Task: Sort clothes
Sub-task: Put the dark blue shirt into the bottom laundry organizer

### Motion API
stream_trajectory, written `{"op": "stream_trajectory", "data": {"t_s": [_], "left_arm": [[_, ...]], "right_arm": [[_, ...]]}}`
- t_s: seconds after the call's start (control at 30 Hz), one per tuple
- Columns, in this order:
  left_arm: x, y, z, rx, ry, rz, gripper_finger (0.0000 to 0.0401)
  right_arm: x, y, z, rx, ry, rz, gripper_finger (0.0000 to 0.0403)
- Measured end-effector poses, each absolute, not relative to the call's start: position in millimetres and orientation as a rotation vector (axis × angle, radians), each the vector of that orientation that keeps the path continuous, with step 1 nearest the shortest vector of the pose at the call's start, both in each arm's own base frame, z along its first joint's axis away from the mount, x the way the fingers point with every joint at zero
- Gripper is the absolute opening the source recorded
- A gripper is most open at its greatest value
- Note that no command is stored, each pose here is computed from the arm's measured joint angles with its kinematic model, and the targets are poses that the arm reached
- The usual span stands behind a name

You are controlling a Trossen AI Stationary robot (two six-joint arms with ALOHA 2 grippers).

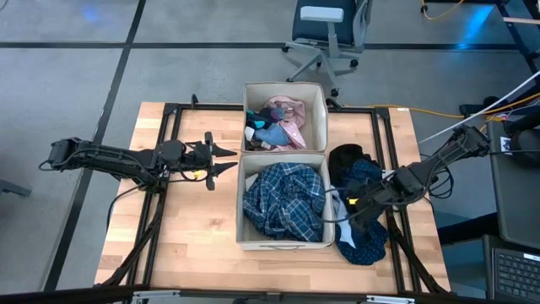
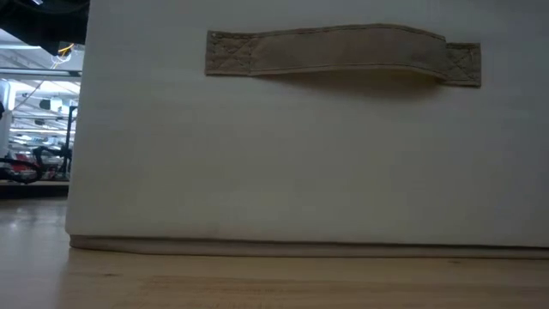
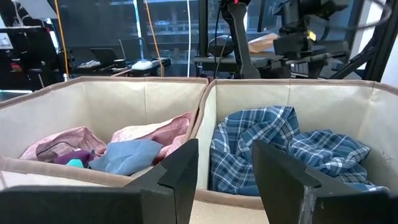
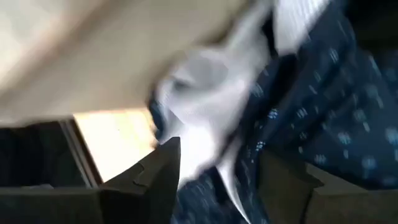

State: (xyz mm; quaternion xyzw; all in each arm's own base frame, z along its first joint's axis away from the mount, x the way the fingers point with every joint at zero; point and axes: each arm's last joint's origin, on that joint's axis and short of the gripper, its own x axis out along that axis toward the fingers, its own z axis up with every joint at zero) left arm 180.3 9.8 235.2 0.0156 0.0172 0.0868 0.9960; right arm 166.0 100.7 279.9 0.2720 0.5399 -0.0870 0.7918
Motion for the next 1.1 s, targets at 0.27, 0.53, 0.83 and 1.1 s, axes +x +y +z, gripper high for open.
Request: {"op": "stream_trajectory", "data": {"t_s": [0.27,0.53,0.83,1.1], "left_arm": [[180.3,9.8,235.2,0.033,0.034,0.174,0.0139],[180.3,9.8,234.8,0.037,0.039,0.174,0.0139],[181.2,10.0,233.5,0.045,0.049,0.176,0.0139],[188.0,10.3,228.5,0.048,0.064,0.176,0.0139]], "right_arm": [[181.5,103.4,259.5,0.362,1.133,-0.362,0.0193],[174.5,96.1,243.7,0.169,1.262,-0.577,0.0193],[171.6,90.7,260.1,0.036,1.222,-0.621,0.0193],[163.0,87.6,207.0,0.064,1.298,-0.599,0.0193]]}}
